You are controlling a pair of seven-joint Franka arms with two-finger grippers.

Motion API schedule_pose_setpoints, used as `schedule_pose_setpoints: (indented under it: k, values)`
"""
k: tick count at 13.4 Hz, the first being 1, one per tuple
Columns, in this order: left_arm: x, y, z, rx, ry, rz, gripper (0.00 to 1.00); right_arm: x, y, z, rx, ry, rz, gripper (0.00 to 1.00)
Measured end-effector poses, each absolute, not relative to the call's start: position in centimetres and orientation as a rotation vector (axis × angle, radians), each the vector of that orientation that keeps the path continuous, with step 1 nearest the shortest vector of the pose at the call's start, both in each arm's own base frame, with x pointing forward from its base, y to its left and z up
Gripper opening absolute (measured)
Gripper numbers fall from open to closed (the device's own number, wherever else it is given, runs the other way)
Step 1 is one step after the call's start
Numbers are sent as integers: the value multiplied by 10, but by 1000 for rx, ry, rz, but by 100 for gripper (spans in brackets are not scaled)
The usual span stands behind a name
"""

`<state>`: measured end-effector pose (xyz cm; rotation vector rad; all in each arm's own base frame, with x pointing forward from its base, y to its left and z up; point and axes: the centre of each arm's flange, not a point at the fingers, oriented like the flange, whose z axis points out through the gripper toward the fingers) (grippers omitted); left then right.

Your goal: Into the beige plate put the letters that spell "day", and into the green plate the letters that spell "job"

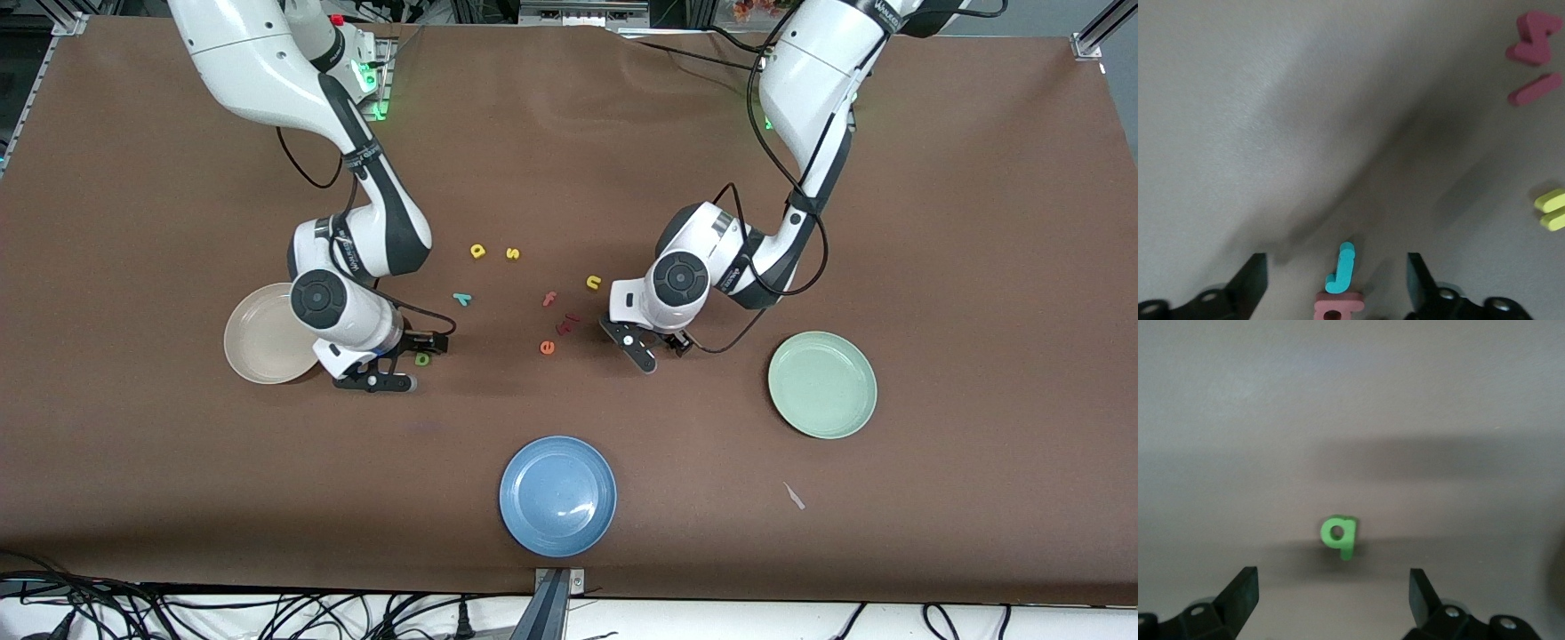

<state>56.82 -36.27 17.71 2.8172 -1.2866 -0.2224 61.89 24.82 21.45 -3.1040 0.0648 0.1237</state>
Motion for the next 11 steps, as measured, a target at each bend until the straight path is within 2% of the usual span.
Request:
schedule_pose_setpoints:
  k: [2,4,5,8,11]
  values:
    - [565,-361,170,2808,-1306,-216,62,619,253,211,-3102,59,95,100]
    - [568,-360,172,2807,-1314,-203,44,620,251,207,-3104,63,85,100]
    - [568,-360,172,2806,-1317,-202,43,621,250,204,-3105,66,82,100]
    - [568,-359,174,2806,-1318,-203,13,621,249,191,-3112,65,75,100]
    - [568,-359,174,2806,-1318,-203,11,620,248,183,-3121,58,78,99]
